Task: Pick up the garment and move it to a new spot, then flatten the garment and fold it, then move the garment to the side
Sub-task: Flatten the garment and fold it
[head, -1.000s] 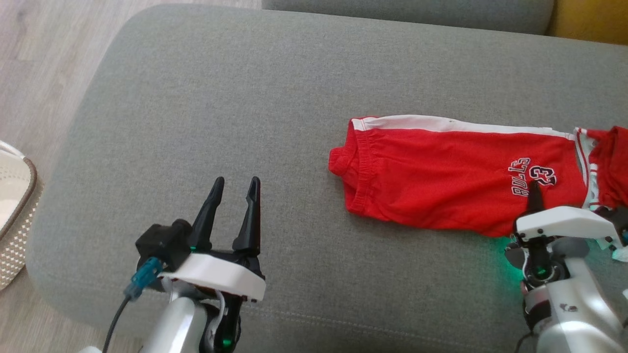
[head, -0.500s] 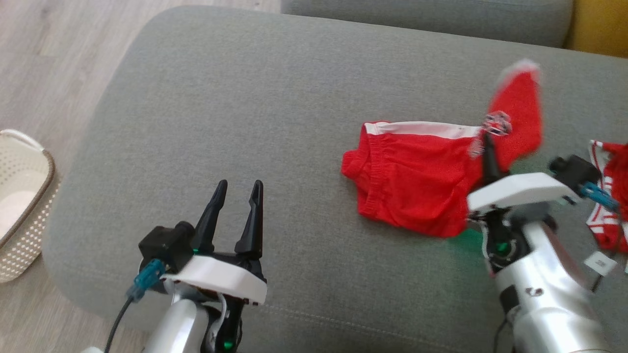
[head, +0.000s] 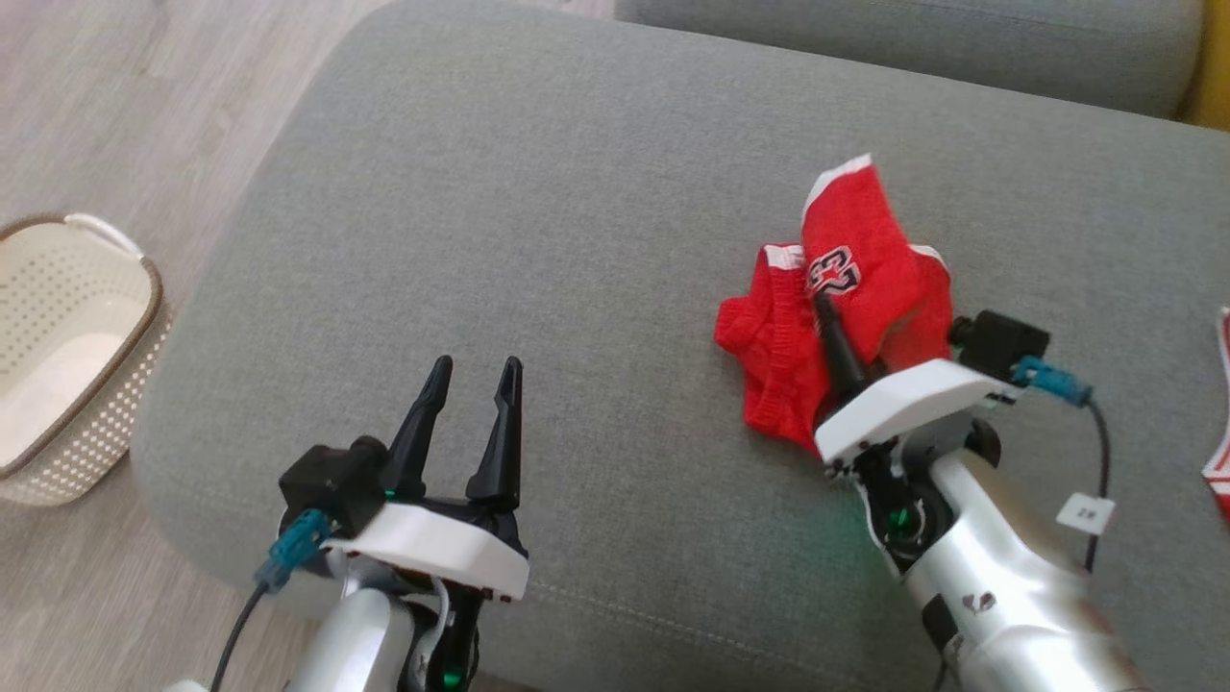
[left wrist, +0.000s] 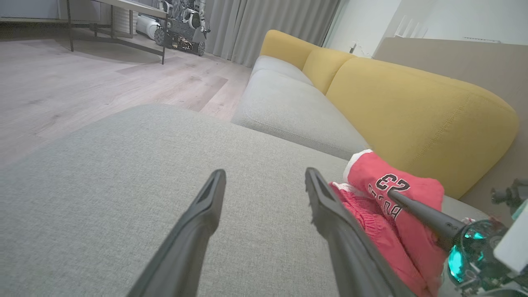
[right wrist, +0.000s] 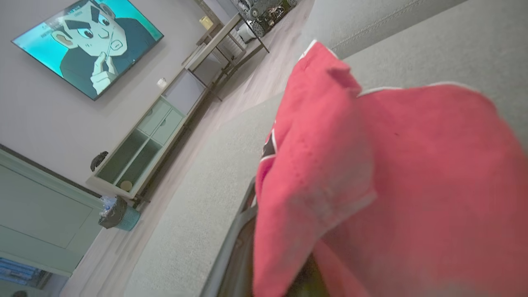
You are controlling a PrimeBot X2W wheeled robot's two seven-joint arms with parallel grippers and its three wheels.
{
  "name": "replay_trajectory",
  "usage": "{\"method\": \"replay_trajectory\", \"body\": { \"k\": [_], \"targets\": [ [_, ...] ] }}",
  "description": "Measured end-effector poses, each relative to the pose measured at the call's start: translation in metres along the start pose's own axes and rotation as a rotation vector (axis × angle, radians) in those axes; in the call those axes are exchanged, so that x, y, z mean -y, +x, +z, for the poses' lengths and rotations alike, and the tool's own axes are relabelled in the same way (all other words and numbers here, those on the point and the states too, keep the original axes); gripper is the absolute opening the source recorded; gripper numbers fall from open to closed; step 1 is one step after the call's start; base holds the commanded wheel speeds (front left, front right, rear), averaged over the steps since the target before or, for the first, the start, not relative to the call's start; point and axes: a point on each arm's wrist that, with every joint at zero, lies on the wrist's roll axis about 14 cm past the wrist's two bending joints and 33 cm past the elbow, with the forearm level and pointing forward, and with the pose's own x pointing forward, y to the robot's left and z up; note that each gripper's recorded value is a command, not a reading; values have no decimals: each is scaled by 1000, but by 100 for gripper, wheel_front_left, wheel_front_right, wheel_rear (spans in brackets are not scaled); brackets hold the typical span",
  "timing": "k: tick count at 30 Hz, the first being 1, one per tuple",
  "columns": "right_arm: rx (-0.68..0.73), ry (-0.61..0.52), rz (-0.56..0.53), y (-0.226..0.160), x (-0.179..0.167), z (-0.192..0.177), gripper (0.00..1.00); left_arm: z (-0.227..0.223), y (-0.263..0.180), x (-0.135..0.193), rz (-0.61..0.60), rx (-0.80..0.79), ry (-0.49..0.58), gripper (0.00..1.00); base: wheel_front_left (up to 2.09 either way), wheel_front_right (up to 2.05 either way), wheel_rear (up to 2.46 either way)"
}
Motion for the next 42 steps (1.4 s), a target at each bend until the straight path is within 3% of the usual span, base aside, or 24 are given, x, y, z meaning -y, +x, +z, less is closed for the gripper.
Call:
{"method": "replay_trajectory", "body": {
  "k": [2, 3, 4, 14, 22, 29, 35, 42],
  "targets": [
    [-34, -10, -1, 0, 0, -11, 0, 0, -1, -2, 6, -1, 1, 100, 0, 0, 0],
    [-58, -17, -8, 0, 3, -17, 8, 0, -2, -2, 7, 0, 1, 100, 0, 0, 0],
    [-75, -36, -17, -2, 6, -23, 100, 0, -3, -2, 8, 0, 1, 100, 0, 0, 0],
    [-120, -132, 51, -7, -13, -44, 100, 1, -7, -2, 9, 2, -2, 100, 0, 0, 0],
    [-238, -228, 144, -17, -38, -72, 100, 2, -6, 2, -4, 7, -3, 100, 0, 0, 0],
    [-258, -198, 144, -21, -39, -74, 100, 0, -3, 3, -4, 2, -4, 100, 0, 0, 0],
    [-109, -169, 75, -19, -20, -35, 100, 3, 4, 12, -34, 15, -11, 100, 0, 0, 0],
    [170, -321, -84, -40, 39, 62, 100, 15, 15, 29, -84, 52, -55, 100, 0, 0, 0]
  ]
}}
